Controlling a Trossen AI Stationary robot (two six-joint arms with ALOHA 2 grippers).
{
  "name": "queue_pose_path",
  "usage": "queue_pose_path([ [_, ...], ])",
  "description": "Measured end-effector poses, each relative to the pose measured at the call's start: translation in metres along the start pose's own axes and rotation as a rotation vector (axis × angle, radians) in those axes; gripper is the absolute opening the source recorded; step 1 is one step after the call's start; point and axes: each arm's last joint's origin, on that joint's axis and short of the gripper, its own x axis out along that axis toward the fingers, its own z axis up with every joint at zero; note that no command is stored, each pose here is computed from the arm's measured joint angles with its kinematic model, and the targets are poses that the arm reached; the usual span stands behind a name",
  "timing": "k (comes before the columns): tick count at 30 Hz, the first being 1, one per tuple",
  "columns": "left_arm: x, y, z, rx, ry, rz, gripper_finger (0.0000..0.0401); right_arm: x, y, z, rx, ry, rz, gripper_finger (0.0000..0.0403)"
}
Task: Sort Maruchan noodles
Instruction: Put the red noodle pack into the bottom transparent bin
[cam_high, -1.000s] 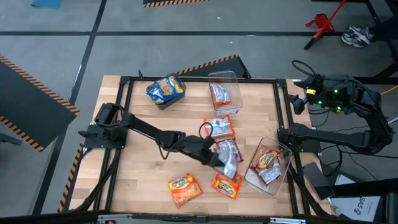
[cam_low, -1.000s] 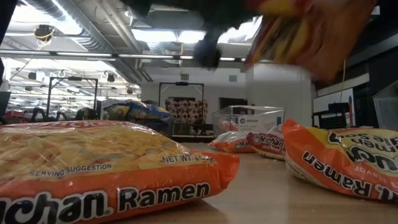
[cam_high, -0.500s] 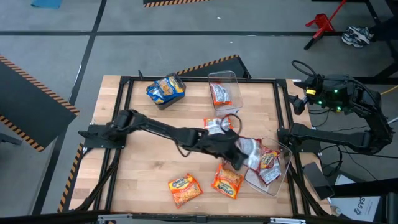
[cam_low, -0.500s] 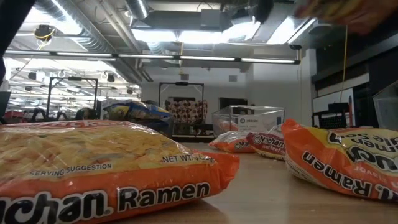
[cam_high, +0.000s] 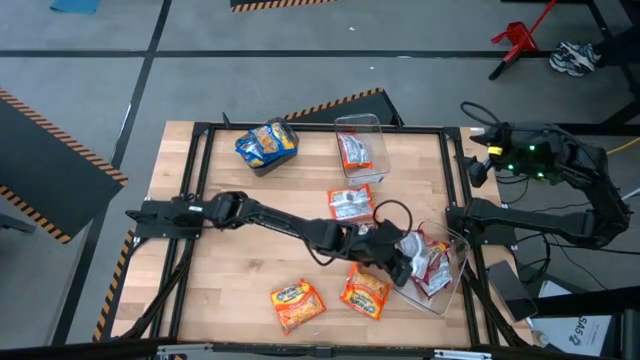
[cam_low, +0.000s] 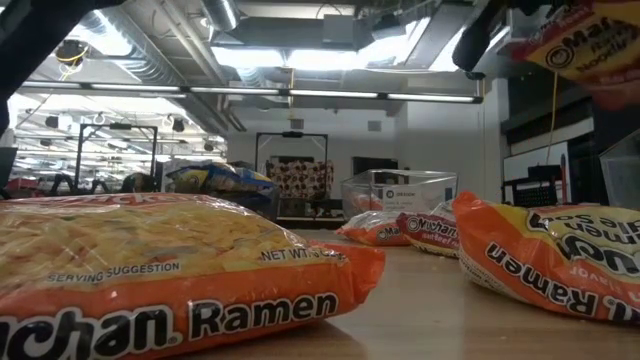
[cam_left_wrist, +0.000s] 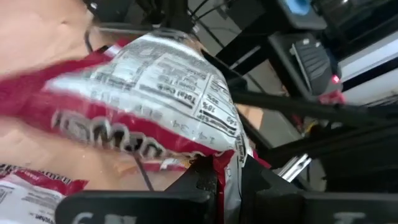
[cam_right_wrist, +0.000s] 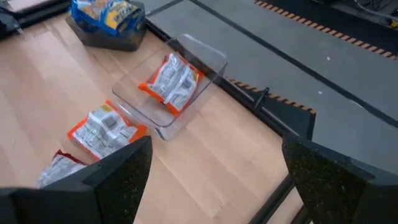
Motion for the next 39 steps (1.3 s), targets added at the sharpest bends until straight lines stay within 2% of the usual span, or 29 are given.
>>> queue_pose_path([
  [7,-0.002,-0.008,-0.011,0.094,-0.007,-0.005,0.0009,0.023,0.004,-0.011,-0.02,0.091,0.012,0.0347],
  [12,-0.002,-0.009,-0.013,0.13,-0.003,-0.007,0.0009,0.028,0.005,-0.013,-0.035,0.105,0.01,0.0347],
  [19,0.01,-0.005,-0.023,0.099,-0.01,-0.035,0.0009,0.029,0.006,-0.01,-0.04,0.075,0.015,0.0347],
  [26,0.002,-0.022,-0.016,0.098,-0.059,-0.092,0.0009,0.029,0.006,-0.01,-0.061,0.075,0.015,0.0347],
  [33,0.025,-0.009,-0.027,0.08,-0.07,-0.114,0.0009,0.029,0.006,-0.01,-0.061,0.075,0.015,0.0347],
  [39,0.027,-0.01,-0.024,0.094,-0.064,-0.128,0.0008,0.029,0.006,-0.009,-0.058,0.061,0.017,0.0347],
])
